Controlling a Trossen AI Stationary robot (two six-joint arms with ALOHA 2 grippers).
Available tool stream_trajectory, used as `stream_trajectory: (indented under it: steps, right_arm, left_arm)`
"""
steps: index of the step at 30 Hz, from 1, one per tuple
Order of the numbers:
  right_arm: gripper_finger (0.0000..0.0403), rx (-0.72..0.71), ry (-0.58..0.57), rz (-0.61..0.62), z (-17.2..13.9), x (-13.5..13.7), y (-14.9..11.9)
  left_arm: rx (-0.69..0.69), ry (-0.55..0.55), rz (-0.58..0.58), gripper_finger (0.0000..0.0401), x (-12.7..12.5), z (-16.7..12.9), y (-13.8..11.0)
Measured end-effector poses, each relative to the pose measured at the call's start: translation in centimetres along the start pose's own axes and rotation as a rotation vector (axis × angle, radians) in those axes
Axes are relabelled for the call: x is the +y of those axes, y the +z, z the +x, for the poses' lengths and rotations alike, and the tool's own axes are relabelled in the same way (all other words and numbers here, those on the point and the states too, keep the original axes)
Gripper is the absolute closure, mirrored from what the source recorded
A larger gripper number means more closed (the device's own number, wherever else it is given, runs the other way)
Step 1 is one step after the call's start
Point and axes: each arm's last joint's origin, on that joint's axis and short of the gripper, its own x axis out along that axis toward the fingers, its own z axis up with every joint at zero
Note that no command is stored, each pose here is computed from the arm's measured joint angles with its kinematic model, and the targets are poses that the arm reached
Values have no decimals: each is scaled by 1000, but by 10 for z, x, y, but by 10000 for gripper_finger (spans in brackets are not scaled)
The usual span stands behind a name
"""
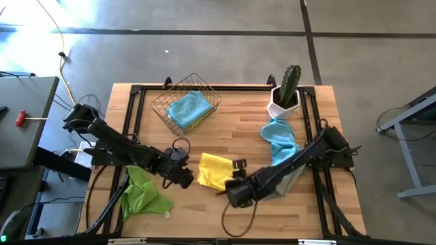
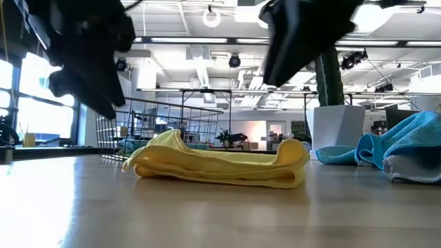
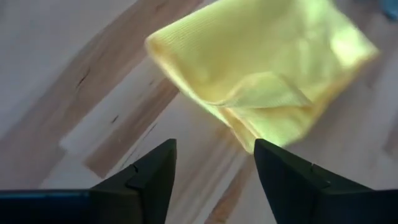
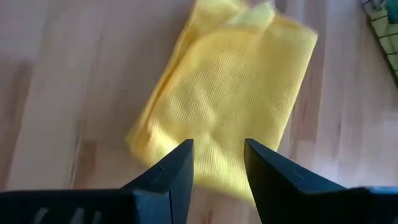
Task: Fold microfiber towels
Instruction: Put the folded yellow microfiber towel into the wire basket
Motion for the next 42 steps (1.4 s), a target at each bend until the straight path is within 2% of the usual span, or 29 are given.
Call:
stream_trajectory:
  steps: [3,6,9,12,15,18,23,28,32,38,42]
  right_arm:
    - [270,49,-48,-90,-7,2,-8]
    - [269,42,-98,-126,-11,-2,-11]
    - [269,20,-72,-135,1,-6,-17]
    - [269,-8,-26,-91,16,-13,-29]
    - [269,-60,-4,-35,33,-17,-44]
    - [269,-174,2,32,45,-20,-52]
    - [269,-326,15,183,65,-22,-64]
    - [269,-424,34,303,76,-22,-75]
    - [269,-437,44,359,81,-21,-83]
    - [269,-434,-5,403,86,-25,-87]
    - [269,-432,-13,412,96,-27,-88]
  left_arm:
    - [3,48,-144,172,2,17,2]
    - [10,90,-195,158,7,32,6]
    - [-14,79,-213,153,7,44,12]
    - [-34,33,-225,155,3,58,18]
    - [-34,57,-258,156,6,69,18]
    - [-29,103,-304,155,12,79,16]
    - [5,107,-319,156,11,85,12]
    - [-3,49,-352,156,2,83,6]
    - [18,-26,-387,156,-5,83,6]
    - [59,-147,-415,156,-15,87,7]
    - [72,-215,-437,157,-19,99,7]
